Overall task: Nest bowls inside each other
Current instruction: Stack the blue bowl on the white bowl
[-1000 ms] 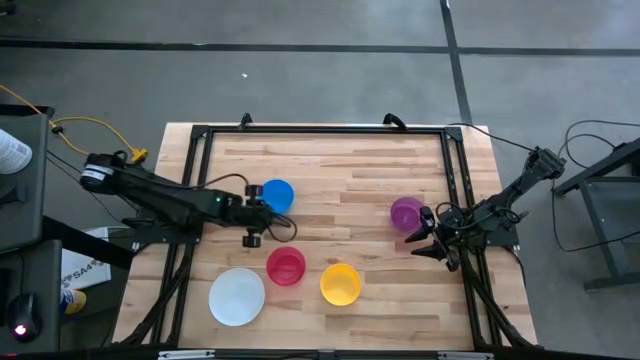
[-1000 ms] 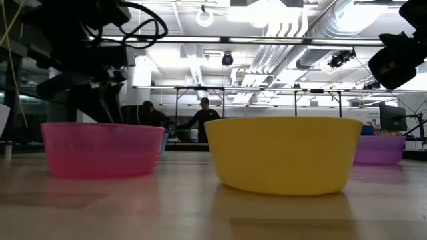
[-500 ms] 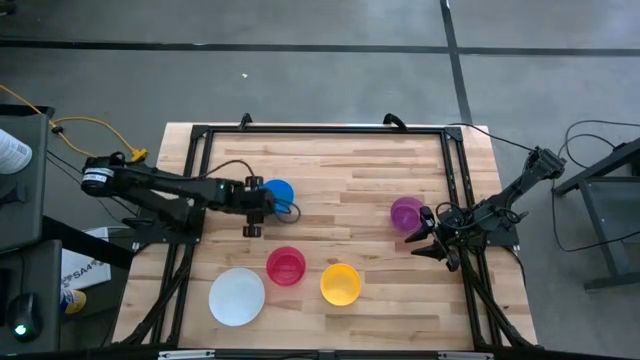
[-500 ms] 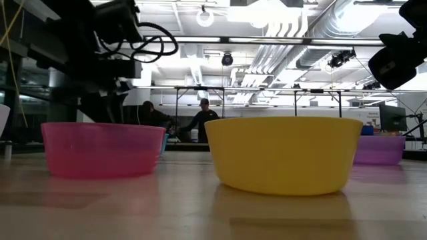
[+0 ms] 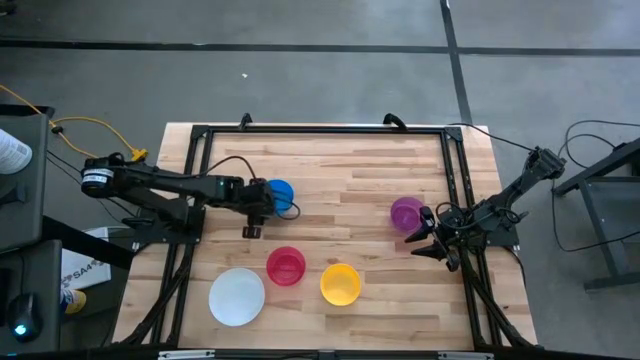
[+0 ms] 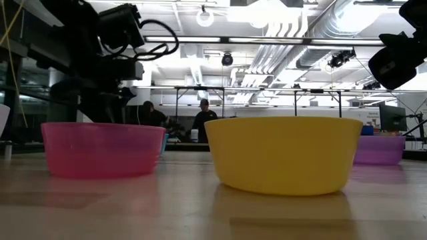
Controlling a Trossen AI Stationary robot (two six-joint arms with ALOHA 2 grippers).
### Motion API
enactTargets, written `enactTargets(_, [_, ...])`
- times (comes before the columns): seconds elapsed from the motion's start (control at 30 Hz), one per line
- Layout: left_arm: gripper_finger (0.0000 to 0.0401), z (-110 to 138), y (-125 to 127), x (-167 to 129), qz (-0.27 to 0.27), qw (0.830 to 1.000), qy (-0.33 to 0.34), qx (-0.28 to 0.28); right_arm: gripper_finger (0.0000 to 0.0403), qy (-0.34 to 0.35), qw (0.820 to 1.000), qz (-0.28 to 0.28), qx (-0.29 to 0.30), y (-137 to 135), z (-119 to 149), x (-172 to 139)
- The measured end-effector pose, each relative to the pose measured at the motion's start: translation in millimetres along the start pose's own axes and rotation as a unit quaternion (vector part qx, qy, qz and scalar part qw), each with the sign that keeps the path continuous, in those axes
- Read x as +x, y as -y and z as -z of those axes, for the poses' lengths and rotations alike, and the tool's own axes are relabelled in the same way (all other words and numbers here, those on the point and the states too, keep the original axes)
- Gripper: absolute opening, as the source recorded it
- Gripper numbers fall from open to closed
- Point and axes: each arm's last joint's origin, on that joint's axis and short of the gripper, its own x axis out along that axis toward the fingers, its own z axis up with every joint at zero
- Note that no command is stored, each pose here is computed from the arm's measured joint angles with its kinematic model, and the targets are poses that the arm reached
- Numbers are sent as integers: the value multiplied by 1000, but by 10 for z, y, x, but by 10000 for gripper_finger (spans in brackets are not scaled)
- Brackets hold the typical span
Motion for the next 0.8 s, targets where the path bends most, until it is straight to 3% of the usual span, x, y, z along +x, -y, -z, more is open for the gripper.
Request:
enactTargets(0.23, [136, 80, 9, 44, -12, 1000, -16, -2, 169, 0, 1000, 0, 0, 0, 0, 0])
enactTargets(0.8, [136, -1, -12, -12, -17, 1000, -10, 13, 169, 0, 1000, 0, 12, 0, 0, 0])
